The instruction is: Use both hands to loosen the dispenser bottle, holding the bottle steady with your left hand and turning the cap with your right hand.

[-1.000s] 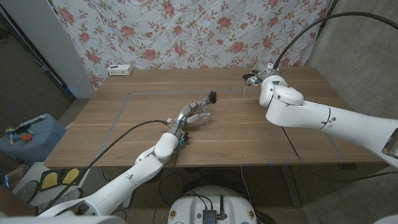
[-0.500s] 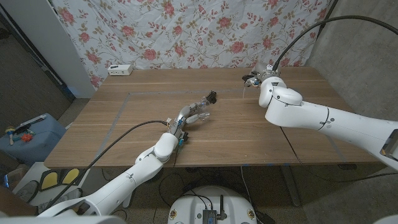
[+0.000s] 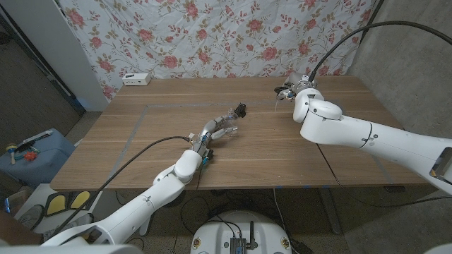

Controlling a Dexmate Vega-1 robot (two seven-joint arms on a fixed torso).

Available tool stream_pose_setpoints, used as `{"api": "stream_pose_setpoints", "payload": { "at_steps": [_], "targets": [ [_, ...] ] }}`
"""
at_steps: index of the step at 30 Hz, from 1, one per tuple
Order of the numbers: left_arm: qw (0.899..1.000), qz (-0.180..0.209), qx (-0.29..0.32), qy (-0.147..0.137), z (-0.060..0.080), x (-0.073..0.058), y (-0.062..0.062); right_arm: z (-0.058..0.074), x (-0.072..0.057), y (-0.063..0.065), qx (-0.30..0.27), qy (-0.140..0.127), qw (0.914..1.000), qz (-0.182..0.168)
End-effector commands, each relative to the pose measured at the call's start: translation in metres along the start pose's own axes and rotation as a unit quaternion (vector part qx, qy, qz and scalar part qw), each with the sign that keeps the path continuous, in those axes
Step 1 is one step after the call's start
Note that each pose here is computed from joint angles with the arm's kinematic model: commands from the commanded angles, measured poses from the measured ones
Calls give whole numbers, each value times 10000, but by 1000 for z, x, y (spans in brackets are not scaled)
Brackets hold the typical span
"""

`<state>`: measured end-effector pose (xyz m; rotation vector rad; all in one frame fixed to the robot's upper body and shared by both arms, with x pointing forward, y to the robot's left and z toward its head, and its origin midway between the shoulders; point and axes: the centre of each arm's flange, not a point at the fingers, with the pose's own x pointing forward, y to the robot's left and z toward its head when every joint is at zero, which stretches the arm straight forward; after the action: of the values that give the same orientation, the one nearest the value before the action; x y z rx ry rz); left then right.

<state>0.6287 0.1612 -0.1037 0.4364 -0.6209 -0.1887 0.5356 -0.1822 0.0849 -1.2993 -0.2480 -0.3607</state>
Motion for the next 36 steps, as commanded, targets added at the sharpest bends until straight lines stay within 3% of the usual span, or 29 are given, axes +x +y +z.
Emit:
{"api": "stream_pose_setpoints", "payload": {
  "at_steps": [1, 36],
  "targets": [
    [10000, -86, -22, -8, 6, 2, 4, -1, -1, 3, 19, 12, 10000, 12],
    [9999, -120, 34, -20, 8, -2, 7, -5, -3, 22, -58, 121, 9999, 54]
  ]
}}
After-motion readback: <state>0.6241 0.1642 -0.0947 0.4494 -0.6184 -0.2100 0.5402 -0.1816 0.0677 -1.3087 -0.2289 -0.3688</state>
